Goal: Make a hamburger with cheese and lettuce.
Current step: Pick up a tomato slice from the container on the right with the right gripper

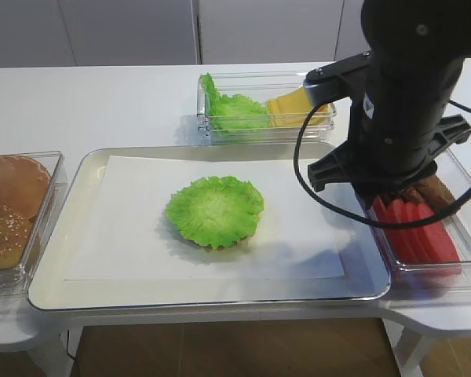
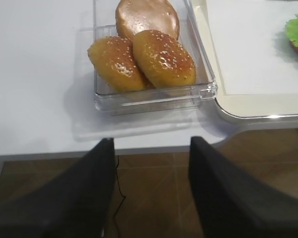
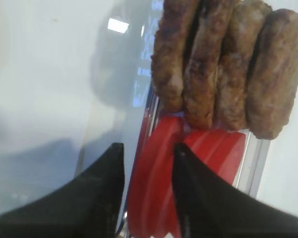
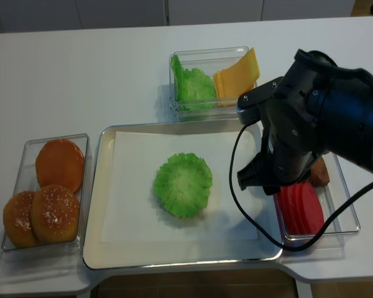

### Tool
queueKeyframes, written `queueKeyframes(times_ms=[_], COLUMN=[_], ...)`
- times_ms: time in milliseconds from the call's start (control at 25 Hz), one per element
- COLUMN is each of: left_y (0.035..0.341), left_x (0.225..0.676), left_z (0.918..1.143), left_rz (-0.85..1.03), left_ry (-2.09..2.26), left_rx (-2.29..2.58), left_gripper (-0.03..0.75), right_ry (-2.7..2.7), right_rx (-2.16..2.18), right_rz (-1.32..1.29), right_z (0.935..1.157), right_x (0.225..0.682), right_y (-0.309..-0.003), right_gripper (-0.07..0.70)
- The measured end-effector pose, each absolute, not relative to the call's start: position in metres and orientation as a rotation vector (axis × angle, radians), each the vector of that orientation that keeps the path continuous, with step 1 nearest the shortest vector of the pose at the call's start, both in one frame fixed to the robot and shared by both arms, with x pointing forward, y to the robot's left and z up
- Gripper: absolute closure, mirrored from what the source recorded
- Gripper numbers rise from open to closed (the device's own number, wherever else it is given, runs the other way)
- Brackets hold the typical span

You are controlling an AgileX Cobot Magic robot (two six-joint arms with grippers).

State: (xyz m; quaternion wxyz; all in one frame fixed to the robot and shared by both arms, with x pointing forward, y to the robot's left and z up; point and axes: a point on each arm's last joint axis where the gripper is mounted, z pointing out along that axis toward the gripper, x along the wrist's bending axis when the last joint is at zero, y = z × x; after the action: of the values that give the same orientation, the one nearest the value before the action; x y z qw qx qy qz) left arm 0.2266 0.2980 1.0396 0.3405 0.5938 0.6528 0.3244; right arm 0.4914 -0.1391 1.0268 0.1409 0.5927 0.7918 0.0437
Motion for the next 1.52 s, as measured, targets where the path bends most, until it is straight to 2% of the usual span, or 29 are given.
queueKeyframes(times_ms=[400, 640, 1040, 1280, 1520], left_y=[0.298, 0.298, 0.298, 0.298, 0.298], left_x=[0.227, 0.227, 0.227, 0.227, 0.227], left_z=[1.04, 1.04, 1.04, 1.04, 1.04], left_rz=[0.844, 0.844, 0.844, 0.844, 0.844], left_ry=[1.699, 1.699, 1.699, 1.699, 1.699], left_rx=[1.545, 1.545, 1.545, 1.545, 1.545], left_gripper=[0.358, 0.357, 0.358, 0.358, 0.358], right_ry=[2.292, 2.292, 2.297, 2.296, 2.295], right_rx=[1.705, 1.705, 1.707, 1.706, 1.702], right_rz=[0.091, 0.091, 0.071, 0.066, 0.063], right_z=[1.02, 1.02, 1.017, 1.017, 1.017], right_x=[0.494, 0.494, 0.496, 0.496, 0.496], right_y=[-0.138, -0.138, -0.137, -0.137, -0.137], right_gripper=[0.388, 0.449, 0.47, 0.569, 0.57])
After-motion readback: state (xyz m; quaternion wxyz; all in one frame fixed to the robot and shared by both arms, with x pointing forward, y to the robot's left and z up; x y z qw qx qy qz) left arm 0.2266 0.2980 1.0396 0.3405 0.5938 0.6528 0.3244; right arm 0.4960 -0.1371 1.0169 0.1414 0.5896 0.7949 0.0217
